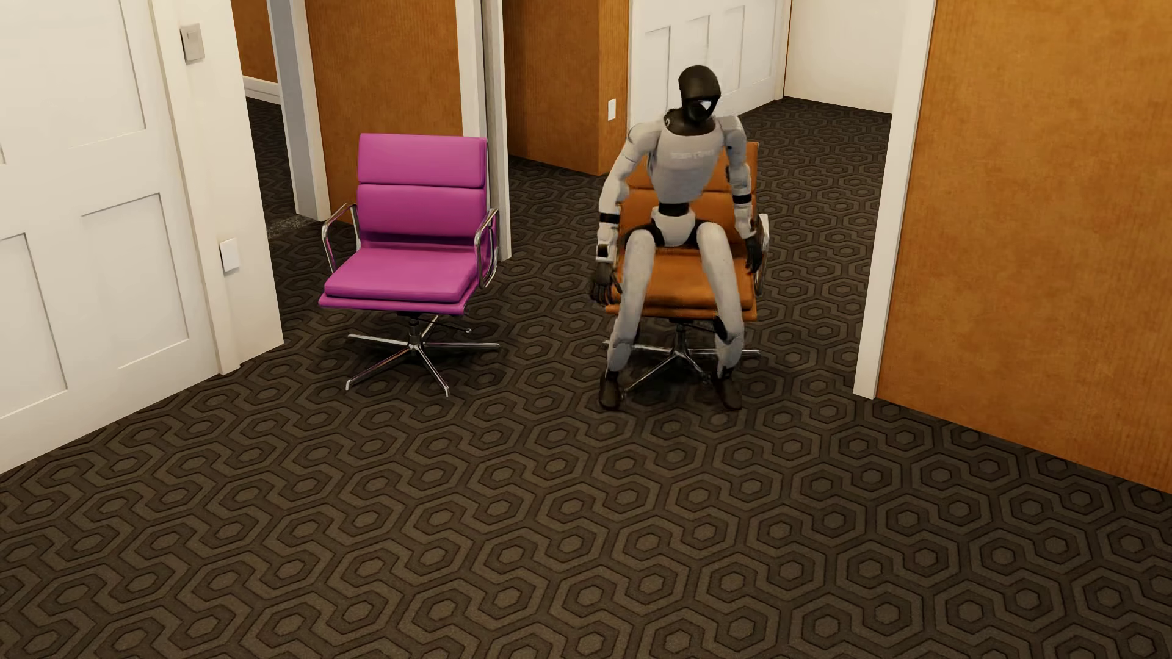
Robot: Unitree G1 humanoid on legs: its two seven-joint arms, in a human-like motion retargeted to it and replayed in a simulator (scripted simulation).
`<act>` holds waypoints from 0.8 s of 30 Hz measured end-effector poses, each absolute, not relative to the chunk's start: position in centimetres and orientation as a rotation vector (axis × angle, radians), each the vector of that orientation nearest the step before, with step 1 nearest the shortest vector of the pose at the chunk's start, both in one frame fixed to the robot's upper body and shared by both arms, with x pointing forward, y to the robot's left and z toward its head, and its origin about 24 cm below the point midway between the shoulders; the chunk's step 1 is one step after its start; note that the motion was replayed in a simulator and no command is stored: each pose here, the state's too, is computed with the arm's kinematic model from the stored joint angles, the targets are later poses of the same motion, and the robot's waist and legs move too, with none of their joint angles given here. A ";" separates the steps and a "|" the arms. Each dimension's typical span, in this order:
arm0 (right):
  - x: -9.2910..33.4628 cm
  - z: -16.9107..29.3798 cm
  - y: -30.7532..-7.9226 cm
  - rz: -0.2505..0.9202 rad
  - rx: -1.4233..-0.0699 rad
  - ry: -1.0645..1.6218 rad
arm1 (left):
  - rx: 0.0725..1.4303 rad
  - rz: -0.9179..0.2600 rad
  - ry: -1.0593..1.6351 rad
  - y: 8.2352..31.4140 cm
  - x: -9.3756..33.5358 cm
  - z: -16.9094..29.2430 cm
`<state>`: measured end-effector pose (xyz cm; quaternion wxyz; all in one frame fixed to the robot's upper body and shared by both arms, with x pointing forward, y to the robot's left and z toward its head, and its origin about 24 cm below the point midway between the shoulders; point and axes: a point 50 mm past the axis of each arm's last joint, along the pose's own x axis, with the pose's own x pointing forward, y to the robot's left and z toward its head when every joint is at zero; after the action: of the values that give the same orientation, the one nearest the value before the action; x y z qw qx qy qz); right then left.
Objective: Perch on the dark orange chair
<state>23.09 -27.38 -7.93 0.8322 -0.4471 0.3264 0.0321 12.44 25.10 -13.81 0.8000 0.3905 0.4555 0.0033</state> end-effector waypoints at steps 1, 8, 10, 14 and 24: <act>23.5 -7.8 -27.1 0.093 -0.966 0.688 | 0.843 0.015 0.897 24.8 14.4 -13.0; 23.8 -6.9 -27.3 0.018 -0.985 0.626 | 0.984 0.036 0.357 20.9 26.6 -5.0; 24.2 -6.8 -25.8 -0.045 -0.950 0.564 | 1.018 0.112 0.228 22.0 28.9 -1.7; 25.9 -5.5 -23.8 -0.123 -0.877 0.431 | 1.055 0.257 0.148 23.0 30.8 1.1; 21.7 -10.1 -23.3 -0.052 -0.825 0.708 | 0.977 0.257 0.425 21.9 27.9 -4.7</act>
<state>21.68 -23.32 -10.09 0.8555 -0.3922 0.3370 -0.0248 27.87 21.87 -4.65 0.8535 0.4645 0.2019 0.1221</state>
